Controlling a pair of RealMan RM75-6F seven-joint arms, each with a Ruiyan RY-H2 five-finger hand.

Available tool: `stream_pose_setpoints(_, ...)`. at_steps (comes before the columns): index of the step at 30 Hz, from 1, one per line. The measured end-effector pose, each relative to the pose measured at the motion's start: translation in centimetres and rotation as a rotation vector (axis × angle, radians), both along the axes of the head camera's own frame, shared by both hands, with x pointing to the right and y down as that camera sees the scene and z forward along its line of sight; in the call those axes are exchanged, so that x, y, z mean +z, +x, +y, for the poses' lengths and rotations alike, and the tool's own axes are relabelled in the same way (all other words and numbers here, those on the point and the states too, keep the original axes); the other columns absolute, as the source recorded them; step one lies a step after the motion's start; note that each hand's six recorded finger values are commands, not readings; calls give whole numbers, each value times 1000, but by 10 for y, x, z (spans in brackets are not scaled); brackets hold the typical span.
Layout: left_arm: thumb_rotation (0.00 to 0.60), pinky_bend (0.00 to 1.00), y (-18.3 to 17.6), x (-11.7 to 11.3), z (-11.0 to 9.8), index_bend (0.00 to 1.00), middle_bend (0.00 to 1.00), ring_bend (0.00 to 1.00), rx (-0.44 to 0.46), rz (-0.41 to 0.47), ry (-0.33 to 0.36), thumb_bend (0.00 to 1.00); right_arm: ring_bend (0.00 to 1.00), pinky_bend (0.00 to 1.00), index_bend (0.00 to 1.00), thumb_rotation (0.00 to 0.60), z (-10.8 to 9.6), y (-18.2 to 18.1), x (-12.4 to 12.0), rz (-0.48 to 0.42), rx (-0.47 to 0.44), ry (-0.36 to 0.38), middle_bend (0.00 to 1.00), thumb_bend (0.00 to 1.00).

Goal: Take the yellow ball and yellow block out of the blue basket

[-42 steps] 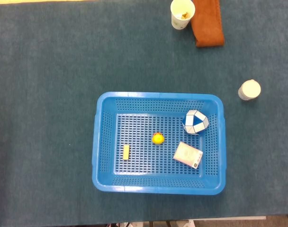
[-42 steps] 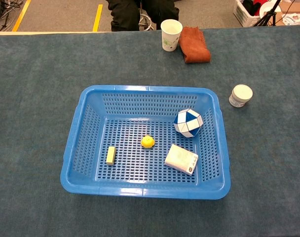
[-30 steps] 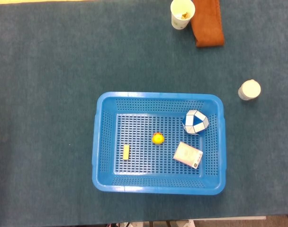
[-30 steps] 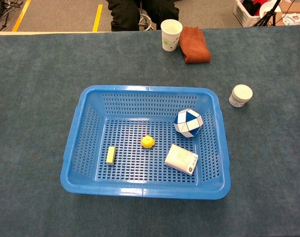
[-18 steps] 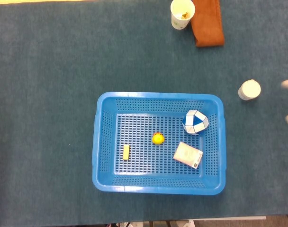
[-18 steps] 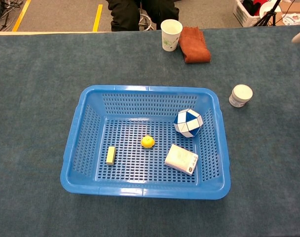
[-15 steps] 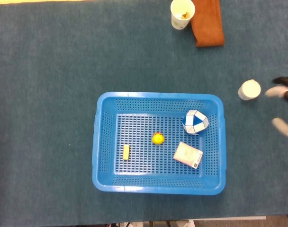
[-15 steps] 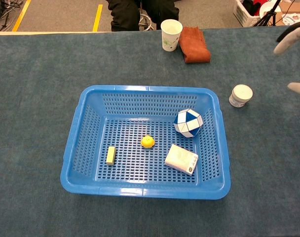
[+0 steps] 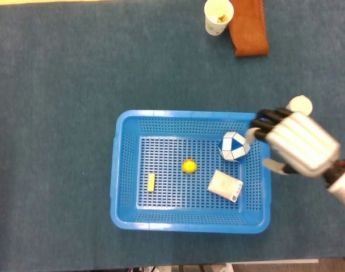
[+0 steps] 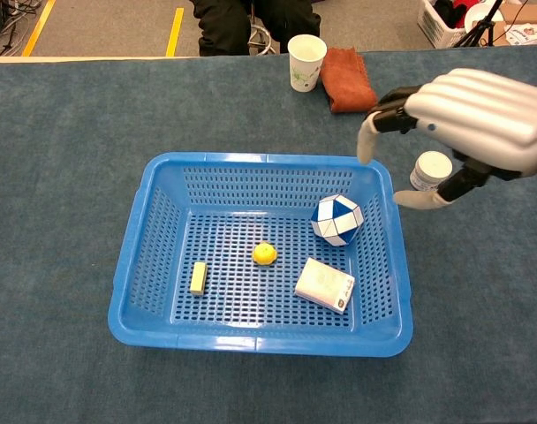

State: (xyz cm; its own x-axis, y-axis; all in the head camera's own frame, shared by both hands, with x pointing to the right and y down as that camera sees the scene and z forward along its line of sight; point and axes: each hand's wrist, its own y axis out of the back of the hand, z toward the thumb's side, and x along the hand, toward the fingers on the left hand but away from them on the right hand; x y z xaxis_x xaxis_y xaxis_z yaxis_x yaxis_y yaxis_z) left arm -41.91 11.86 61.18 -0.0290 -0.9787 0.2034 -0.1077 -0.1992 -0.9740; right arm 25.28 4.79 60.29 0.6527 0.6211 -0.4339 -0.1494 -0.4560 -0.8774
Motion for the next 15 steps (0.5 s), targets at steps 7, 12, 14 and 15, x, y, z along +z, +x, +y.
stream_pose_setpoints(7, 600, 227, 0, -1, 5, 292, 349, 232, -21, -5, 6, 248, 258, 366, 424, 600, 1, -42, 33, 40, -71, -41, 383, 166)
stream_pose_setpoints(12, 600, 227, 0, -3, 8, 292, 349, 233, -43, -6, 15, 248, 258, 366, 424, 600, 8, -70, 66, 97, -135, -58, 383, 166)
stream_pose_setpoints(14, 600, 227, 0, -4, 9, 292, 349, 233, -44, -6, 16, 248, 258, 367, 424, 600, 12, -80, 77, 115, -157, -62, 383, 165)
stream_pose_setpoints(15, 600, 227, 1, -4, 9, 292, 349, 233, -44, -6, 16, 248, 258, 369, 424, 600, 14, -87, 83, 123, -171, -64, 383, 165)
